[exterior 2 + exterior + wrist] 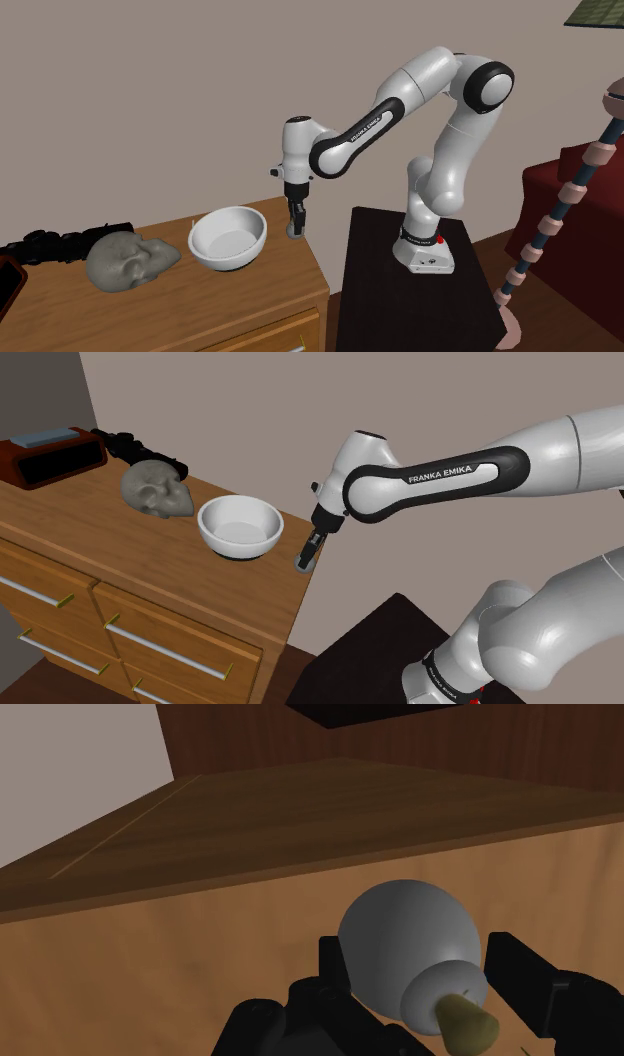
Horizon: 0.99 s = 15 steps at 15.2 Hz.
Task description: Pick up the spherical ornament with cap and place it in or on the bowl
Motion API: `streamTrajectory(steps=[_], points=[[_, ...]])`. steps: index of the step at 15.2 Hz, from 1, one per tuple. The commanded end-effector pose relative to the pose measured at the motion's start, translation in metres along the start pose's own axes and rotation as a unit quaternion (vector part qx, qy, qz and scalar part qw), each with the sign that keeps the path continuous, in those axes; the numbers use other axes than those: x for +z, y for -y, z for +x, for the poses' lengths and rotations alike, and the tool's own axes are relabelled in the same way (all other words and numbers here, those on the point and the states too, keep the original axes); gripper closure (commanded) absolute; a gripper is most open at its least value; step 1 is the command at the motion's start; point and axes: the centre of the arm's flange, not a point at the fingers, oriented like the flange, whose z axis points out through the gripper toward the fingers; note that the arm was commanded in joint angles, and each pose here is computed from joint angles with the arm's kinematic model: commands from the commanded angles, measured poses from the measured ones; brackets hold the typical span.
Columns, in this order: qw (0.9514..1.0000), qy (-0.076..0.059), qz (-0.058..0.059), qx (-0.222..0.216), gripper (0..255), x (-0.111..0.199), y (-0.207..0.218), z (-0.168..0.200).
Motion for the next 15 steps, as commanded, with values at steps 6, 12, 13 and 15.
streamTrajectory(steps=[6,12,13,15], points=[[1.0000,0.001,0.000,0.000,255,-0.010,0.001,0.001],[1.0000,0.001,0.000,0.000,255,-0.041,0.006,0.004],[1.0000,0.001,0.000,0.000,255,-0.046,0.007,0.004],[1.0000,0.001,0.000,0.000,255,-0.057,0.008,0.005]])
